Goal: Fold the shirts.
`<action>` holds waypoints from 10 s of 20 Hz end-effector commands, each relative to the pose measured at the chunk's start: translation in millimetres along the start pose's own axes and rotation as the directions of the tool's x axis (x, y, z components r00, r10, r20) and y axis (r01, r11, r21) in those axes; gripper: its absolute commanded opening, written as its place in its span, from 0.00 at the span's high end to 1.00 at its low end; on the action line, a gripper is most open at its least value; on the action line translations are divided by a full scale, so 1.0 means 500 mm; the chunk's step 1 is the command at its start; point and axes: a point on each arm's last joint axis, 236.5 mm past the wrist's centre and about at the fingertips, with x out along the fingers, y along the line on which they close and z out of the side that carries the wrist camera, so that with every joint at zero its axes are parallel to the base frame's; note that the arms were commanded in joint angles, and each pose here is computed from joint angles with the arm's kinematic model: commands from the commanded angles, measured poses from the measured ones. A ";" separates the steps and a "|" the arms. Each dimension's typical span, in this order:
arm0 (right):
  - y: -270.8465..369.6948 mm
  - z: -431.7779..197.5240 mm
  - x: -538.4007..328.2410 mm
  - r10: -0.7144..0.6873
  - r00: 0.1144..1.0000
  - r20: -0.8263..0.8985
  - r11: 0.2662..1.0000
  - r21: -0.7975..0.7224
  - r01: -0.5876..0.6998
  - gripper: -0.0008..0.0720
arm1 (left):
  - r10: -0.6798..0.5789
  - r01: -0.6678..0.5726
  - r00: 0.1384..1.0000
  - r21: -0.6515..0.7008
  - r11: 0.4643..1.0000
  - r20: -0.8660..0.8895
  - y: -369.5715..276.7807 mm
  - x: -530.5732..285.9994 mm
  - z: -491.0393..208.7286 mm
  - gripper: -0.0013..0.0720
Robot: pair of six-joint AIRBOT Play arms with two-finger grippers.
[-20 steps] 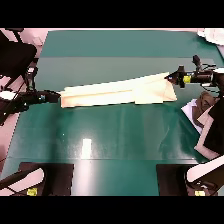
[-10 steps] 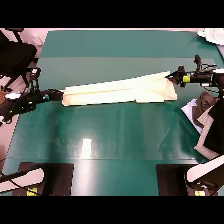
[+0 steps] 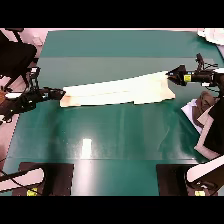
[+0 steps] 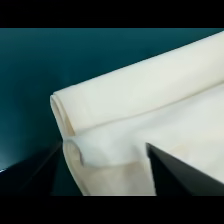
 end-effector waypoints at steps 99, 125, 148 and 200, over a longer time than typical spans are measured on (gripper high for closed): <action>0.450 -0.164 0.034 0.407 0.791 -0.457 0.794 -0.251 -0.554 0.96 | -0.241 0.175 0.946 -0.287 0.942 -0.216 -0.502 0.282 -0.061 0.96; 0.628 -0.255 0.007 0.528 0.676 -0.514 0.644 -0.276 -0.713 0.96 | -0.347 0.331 0.796 -0.122 0.936 -0.496 -0.630 0.240 -0.208 0.96; 0.630 -0.372 0.215 0.283 0.827 -0.485 0.767 -0.404 -0.499 0.96 | -0.092 0.092 0.992 -0.004 0.996 -0.085 -0.218 -0.087 0.238 0.95; 0.710 -0.644 0.429 0.542 0.598 -0.590 0.812 0.183 -0.555 0.27 | -0.107 0.092 0.989 -0.135 0.986 -0.106 -0.174 -0.098 0.193 0.96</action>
